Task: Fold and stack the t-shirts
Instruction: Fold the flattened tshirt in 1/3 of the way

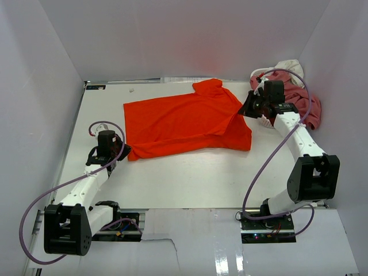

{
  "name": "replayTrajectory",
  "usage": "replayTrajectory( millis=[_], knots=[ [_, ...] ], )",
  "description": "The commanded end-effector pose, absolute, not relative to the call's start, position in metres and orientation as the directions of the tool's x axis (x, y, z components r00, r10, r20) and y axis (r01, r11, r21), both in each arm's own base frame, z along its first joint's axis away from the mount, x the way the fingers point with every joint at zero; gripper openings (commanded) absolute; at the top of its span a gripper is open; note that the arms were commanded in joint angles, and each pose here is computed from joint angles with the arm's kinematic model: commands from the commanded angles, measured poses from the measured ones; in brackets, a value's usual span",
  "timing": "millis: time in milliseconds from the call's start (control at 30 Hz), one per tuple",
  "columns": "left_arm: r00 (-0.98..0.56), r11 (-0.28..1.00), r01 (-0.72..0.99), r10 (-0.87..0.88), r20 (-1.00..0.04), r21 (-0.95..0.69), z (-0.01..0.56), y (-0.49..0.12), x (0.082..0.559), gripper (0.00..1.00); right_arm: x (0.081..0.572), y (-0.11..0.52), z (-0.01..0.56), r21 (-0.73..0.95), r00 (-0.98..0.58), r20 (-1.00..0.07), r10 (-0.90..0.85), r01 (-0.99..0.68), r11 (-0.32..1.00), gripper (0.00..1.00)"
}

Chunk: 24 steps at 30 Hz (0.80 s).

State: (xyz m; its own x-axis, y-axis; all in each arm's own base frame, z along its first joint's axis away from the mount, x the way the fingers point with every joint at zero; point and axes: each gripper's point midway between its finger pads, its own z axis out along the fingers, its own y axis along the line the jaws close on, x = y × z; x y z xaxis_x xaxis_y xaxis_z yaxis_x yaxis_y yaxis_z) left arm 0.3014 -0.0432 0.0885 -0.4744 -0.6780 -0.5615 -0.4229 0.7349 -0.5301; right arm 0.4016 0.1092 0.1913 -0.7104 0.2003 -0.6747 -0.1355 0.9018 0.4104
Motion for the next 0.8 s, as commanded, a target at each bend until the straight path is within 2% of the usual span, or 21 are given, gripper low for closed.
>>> replayTrajectory(
  millis=[0,767],
  knots=[
    [-0.436,0.724,-0.42,-0.689,-0.578,-0.547,0.098,-0.04,0.308,0.0,0.415,0.116,0.216,0.403,-0.667,-0.723,0.181,-0.193,0.895,0.08],
    [-0.363,0.701,-0.465,-0.708,-0.605,-0.541,0.087,-0.027,0.317,0.0,0.449,0.137,0.211,0.399,-0.685,-0.715,0.142,-0.232,0.887,0.08]
  ],
)
